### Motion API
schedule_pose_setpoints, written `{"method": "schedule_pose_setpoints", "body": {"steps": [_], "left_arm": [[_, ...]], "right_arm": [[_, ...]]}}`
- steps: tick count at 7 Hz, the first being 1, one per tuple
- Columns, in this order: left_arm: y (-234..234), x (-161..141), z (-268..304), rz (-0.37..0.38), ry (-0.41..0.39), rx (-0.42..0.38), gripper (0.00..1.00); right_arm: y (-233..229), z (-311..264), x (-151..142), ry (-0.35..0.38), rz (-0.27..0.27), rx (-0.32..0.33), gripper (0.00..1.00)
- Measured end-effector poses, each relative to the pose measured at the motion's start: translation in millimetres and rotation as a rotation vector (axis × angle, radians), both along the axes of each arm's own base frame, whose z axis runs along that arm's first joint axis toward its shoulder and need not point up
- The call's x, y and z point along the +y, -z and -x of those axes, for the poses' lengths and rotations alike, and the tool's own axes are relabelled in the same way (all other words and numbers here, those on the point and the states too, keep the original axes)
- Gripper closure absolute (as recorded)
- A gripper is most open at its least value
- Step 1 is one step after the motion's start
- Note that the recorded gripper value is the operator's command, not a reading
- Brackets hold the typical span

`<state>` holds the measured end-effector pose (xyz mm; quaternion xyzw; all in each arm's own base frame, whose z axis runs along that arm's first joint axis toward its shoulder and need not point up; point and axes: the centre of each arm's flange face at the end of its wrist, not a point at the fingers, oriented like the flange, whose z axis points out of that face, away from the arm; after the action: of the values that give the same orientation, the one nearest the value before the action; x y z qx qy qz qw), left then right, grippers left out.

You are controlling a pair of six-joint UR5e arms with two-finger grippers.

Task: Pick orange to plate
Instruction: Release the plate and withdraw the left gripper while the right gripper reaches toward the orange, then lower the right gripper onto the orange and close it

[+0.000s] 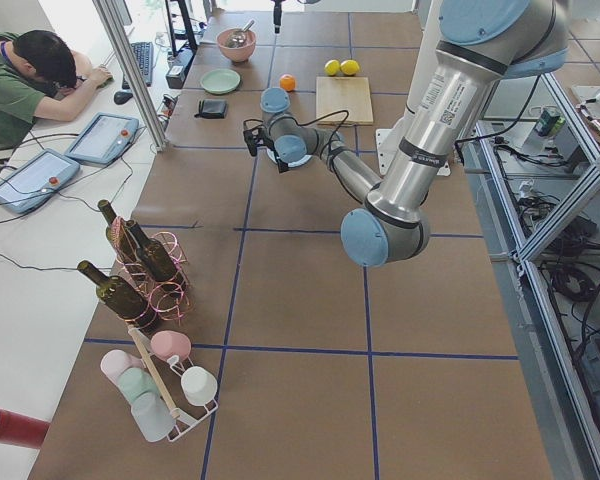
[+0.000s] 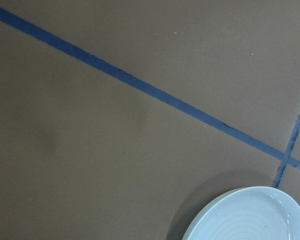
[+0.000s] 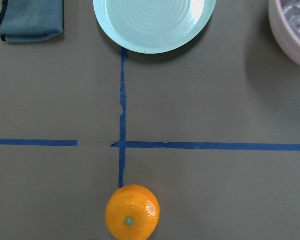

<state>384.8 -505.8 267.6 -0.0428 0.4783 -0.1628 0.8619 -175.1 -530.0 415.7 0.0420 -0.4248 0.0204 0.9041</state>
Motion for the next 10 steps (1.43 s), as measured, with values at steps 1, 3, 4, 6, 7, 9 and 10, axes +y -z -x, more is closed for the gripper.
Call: {"method": "schedule_pose_setpoints", "body": {"steps": [1,3,4,6,7,9,10], "left_arm": [[5.3,-11.5,38.0,-0.034,0.008,-0.044,0.0],[0.5,-33.3,116.2,-0.099,0.023,-0.127,0.0],[-6.1,-38.3,149.7,-0.133,0.015,-0.166,0.0],[-20.4,-41.9,191.5,-0.164,0.008,-0.211,0.0],[-23.5,-42.0,197.3,-0.166,0.007,-0.217,0.0],[-25.6,-42.3,198.9,-0.166,0.005,-0.221,0.0],[-26.0,-42.4,199.1,-0.166,0.005,-0.222,0.0]], "right_arm": [[4.5,32.7,8.4,-0.009,-0.011,0.007,0.0],[5.0,87.4,24.8,0.0,-0.051,0.05,0.0],[1.0,109.0,32.3,0.016,-0.065,0.075,0.0],[-17.0,139.9,39.3,0.037,-0.089,0.138,0.0],[-29.7,148.2,37.9,0.045,-0.098,0.153,0.0],[-53.0,157.3,31.7,0.052,-0.108,0.158,0.0],[-58.9,160.7,28.3,0.052,-0.105,0.161,0.0]]}}
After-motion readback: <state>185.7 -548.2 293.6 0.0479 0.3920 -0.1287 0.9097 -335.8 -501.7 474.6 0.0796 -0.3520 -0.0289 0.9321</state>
